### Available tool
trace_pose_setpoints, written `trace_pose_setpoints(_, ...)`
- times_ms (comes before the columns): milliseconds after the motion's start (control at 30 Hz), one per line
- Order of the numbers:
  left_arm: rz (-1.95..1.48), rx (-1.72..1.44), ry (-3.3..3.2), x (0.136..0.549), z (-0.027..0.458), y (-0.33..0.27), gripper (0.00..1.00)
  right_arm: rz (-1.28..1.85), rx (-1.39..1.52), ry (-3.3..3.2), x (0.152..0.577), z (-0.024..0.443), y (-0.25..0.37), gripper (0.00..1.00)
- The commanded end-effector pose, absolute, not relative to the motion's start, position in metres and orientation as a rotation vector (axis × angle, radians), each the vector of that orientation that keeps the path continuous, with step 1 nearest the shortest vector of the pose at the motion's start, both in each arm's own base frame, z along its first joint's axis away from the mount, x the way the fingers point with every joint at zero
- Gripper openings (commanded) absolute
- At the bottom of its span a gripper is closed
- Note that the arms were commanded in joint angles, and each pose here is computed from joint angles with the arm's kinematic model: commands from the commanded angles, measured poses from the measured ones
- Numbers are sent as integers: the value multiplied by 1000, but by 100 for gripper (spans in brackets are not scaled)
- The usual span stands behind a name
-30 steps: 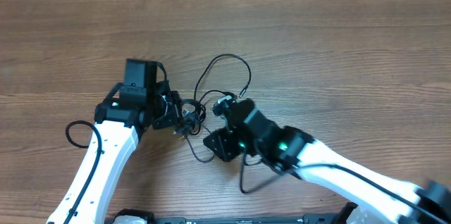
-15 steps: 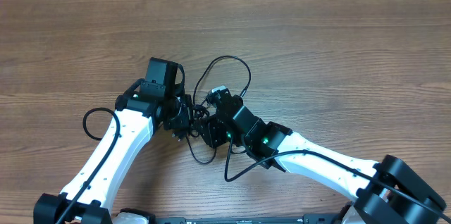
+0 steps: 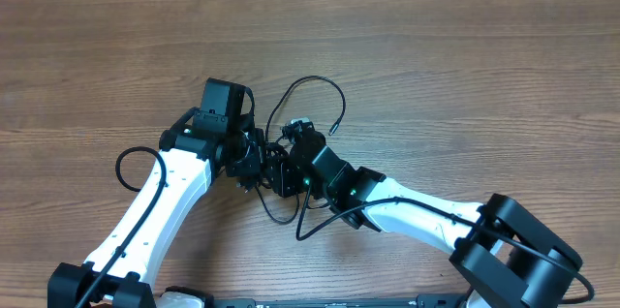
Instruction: Untangle cables
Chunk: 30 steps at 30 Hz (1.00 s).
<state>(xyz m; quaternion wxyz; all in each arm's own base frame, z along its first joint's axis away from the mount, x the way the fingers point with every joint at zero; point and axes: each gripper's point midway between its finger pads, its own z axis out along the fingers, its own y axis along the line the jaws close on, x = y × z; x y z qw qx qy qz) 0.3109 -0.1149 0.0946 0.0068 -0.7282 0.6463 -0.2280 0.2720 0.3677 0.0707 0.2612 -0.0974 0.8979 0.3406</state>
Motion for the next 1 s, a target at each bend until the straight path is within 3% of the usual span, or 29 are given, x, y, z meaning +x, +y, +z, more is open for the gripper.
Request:
trace_pose_setpoints(0,-727,-2289,2027,313,96,-120,4,949,-234,2427,275,65,373,46)
trace_pose_setpoints(167,-726,-2289,2029,313,96,-120,5,1007,-129,2430,281,56,381,43)
trace_pose_setpoints(333,-726,-2294,2020,314,96,-118,4,1054,-140,2457,274,54,384,4)
trace_pose_setpoints(600,-749,-2353,1943,322,98,-91,4,1165,-333,2564,248,81,361,4)
trace_pose_setpoints(800,-838,-2433,1891,327,102,-75,4,1035,-517,2446,230,157,303,4)
trace_pose_setpoints(967,-995,-2435,1890,337,113,-79,4,820,-382,2331,223,213,234,4)
